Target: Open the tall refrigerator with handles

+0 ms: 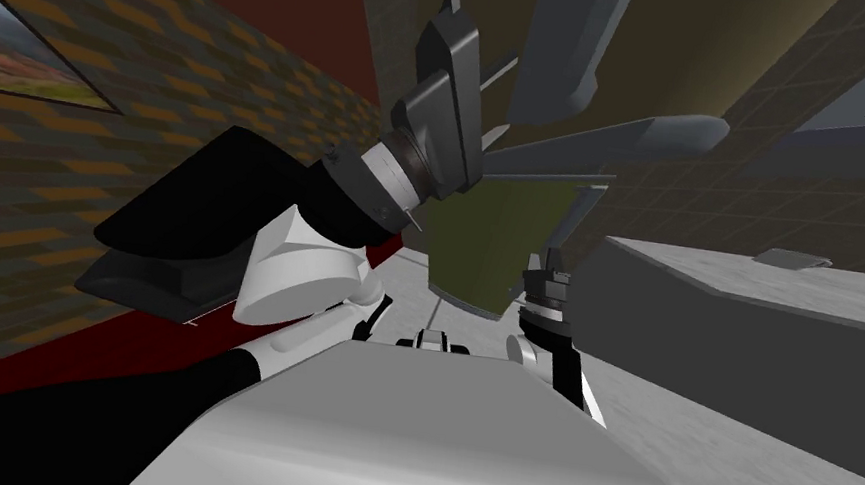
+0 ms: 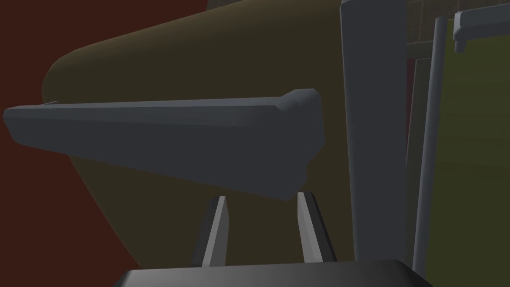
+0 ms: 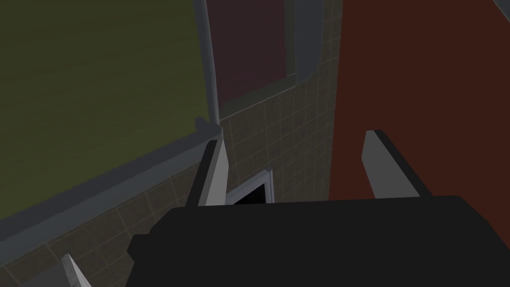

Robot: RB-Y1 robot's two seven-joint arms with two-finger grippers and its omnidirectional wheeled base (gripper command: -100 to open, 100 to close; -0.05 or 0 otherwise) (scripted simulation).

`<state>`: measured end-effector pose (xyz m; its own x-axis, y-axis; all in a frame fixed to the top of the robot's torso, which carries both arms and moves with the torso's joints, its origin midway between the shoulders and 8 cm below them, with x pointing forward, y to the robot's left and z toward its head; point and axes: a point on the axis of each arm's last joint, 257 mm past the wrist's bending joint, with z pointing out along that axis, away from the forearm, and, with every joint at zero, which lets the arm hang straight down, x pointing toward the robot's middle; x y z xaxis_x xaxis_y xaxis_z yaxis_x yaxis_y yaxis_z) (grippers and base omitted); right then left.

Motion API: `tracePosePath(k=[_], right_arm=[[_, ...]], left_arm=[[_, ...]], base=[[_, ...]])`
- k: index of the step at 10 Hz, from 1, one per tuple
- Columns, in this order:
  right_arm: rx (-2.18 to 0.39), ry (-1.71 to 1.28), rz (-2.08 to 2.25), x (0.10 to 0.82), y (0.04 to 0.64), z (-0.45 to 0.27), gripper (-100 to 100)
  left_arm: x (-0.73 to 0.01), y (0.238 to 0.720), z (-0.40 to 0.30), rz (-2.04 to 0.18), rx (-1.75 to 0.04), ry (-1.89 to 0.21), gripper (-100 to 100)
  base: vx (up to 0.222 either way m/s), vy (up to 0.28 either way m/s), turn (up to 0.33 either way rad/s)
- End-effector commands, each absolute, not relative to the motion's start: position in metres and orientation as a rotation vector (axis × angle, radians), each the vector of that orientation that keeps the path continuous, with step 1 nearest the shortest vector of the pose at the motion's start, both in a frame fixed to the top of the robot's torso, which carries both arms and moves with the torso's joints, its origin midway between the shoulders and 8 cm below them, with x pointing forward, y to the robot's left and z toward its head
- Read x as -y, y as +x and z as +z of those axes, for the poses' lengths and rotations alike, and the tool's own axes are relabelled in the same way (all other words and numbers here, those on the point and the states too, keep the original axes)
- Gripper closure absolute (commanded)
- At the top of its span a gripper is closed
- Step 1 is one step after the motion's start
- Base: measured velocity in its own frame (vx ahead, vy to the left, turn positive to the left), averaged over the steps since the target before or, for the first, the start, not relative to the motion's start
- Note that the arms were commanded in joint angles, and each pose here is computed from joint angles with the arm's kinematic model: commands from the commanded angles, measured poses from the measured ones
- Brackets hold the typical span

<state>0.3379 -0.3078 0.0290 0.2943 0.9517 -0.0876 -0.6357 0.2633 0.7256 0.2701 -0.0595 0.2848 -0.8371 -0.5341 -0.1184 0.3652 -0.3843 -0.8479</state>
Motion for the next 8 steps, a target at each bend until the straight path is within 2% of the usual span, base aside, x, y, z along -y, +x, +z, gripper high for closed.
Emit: tracePosePath(k=[1, 3, 5, 6, 7, 8], right_arm=[[-0.585, 0.645, 1.16, 0.308, 0.338, 0.029, 0], [-0.585, 0.645, 1.16, 0.308, 0.338, 0.029, 0], [-0.585, 0.645, 1.159, 0.308, 0.338, 0.029, 0], [-0.585, 0.645, 1.16, 0.308, 0.338, 0.029, 0], [-0.585, 0.645, 1.16, 0.308, 0.338, 0.029, 0], [-0.585, 0.645, 1.159, 0.308, 0.338, 0.029, 0]], left_arm=[[0.057, 0.255, 0.292, -2.274, -1.293, -0.159, 100], [0.062, 0.243, 0.291, -2.324, -1.32, -0.12, 100], [0.063, 0.231, 0.29, -2.362, -1.339, -0.062, 100], [0.065, 0.225, 0.291, -2.387, -1.346, -0.044, 100], [0.063, 0.223, 0.289, -2.387, -1.36, -0.018, 100], [0.064, 0.215, 0.29, -2.421, -1.364, 0.006, 100]], base=[[0.067, 0.094, 0.299], [0.051, 0.069, 0.065], [0.086, 0.1, 0.217], [0.034, 0.052, -0.005], [0.048, 0.11, 0.366], [0.075, 0.091, 0.147]])
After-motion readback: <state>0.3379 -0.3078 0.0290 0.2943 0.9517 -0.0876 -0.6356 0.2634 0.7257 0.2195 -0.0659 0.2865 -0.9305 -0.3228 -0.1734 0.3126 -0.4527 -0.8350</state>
